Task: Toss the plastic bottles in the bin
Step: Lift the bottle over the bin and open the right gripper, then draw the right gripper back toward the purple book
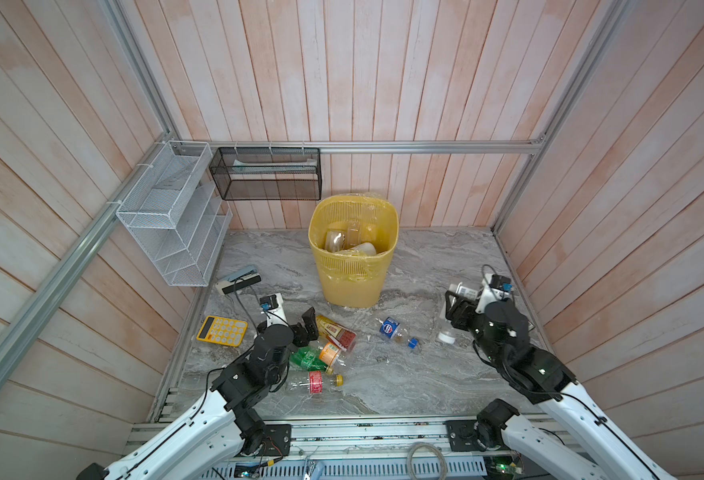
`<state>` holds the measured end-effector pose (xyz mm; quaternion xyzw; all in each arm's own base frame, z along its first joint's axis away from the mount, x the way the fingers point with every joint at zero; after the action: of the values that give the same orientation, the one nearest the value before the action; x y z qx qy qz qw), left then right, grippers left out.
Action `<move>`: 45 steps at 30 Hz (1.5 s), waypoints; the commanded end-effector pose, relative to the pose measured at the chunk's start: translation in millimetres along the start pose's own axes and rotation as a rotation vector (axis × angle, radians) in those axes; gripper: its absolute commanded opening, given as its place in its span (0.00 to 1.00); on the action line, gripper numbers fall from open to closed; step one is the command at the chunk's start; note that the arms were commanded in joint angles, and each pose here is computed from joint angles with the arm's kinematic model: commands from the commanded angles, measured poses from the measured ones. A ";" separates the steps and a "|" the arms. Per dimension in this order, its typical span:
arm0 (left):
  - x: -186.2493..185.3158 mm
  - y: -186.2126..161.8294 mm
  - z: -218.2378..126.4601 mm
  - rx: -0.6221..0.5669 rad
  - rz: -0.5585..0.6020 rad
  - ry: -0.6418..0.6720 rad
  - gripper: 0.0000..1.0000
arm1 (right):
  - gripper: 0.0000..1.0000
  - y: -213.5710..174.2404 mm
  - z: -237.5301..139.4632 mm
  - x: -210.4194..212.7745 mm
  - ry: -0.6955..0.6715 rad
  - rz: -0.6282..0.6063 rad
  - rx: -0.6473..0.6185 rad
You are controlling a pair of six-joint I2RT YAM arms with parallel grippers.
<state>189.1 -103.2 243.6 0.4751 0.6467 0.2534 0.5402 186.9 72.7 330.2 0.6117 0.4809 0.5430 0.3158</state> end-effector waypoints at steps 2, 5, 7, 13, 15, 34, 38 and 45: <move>-2.4 7.1 -5.8 -0.060 -0.009 -0.052 1.00 | 0.50 80.0 -38.7 10.0 0.047 0.014 -0.353; -3.5 5.5 -2.9 -0.030 0.004 -0.032 1.00 | 0.50 100.7 -35.5 31.4 0.154 0.019 -0.417; -5.4 2.3 0.8 -0.003 0.010 -0.028 1.00 | 0.50 108.7 -16.4 56.7 0.251 0.001 -0.404; -10.5 -10.1 15.5 0.099 0.039 0.012 1.00 | 0.56 130.5 75.3 169.8 0.645 -0.047 -0.213; -12.9 -10.7 18.3 0.125 0.055 0.025 1.00 | 0.75 122.4 110.9 206.5 0.679 -0.130 -0.088; -1.3 -6.2 5.8 0.124 0.032 0.085 1.00 | 0.99 93.6 108.4 144.9 0.386 -0.206 -0.077; 3.0 -17.3 9.0 0.174 0.014 0.114 1.00 | 0.99 41.0 108.6 103.3 0.299 -0.219 0.016; 5.6 -43.2 7.1 0.269 -0.180 0.150 1.00 | 0.99 -49.5 96.7 39.9 0.199 -0.202 0.182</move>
<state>189.6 -113.9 213.2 0.4925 0.7206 0.1926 0.4485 276.6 150.0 288.6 0.5138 0.6325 0.5173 0.2614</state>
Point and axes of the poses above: each gripper's point midway between its finger pads, its own z axis out along the fingers, its own x axis along the line the jaws close on, y = z × x, the point moved 7 cm from there along -z, back along the fingers, and after that the axes turned 5 degrees about -z, right-handed, at the moved point
